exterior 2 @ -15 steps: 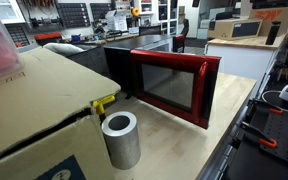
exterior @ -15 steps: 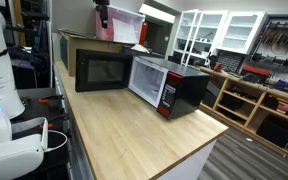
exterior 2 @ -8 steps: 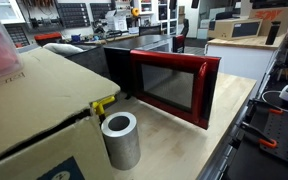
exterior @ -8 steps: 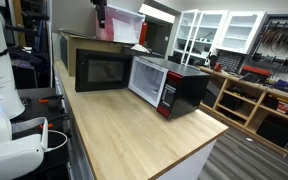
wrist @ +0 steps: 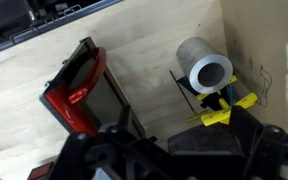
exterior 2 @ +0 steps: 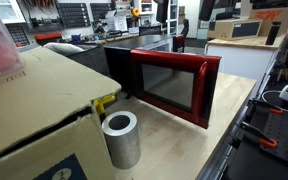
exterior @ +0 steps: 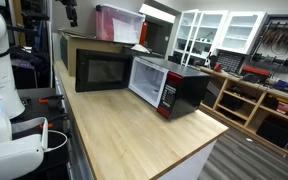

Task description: Close the door of the microwave

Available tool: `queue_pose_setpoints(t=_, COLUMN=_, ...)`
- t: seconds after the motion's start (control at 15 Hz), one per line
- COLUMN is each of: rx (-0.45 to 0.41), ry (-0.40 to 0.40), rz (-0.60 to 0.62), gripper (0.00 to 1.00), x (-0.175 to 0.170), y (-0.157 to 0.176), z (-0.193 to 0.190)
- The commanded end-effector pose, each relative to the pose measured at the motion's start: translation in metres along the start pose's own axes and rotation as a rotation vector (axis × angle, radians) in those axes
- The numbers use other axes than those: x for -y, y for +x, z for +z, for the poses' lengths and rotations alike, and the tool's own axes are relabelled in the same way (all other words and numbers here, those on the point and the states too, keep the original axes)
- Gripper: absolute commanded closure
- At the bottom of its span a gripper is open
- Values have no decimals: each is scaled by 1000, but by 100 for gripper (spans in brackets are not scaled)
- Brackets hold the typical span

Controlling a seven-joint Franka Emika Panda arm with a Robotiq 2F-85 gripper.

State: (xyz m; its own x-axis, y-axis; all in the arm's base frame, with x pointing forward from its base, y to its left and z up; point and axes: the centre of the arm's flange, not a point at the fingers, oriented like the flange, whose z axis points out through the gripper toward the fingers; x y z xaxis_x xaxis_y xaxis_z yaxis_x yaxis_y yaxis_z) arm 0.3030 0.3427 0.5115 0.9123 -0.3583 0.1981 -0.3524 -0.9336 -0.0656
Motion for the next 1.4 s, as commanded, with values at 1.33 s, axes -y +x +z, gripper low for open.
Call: queue_pose_setpoints(t=1.33, rx=-206, ry=-246, rz=929, gripper=0, x=-29, y=34, z=158)
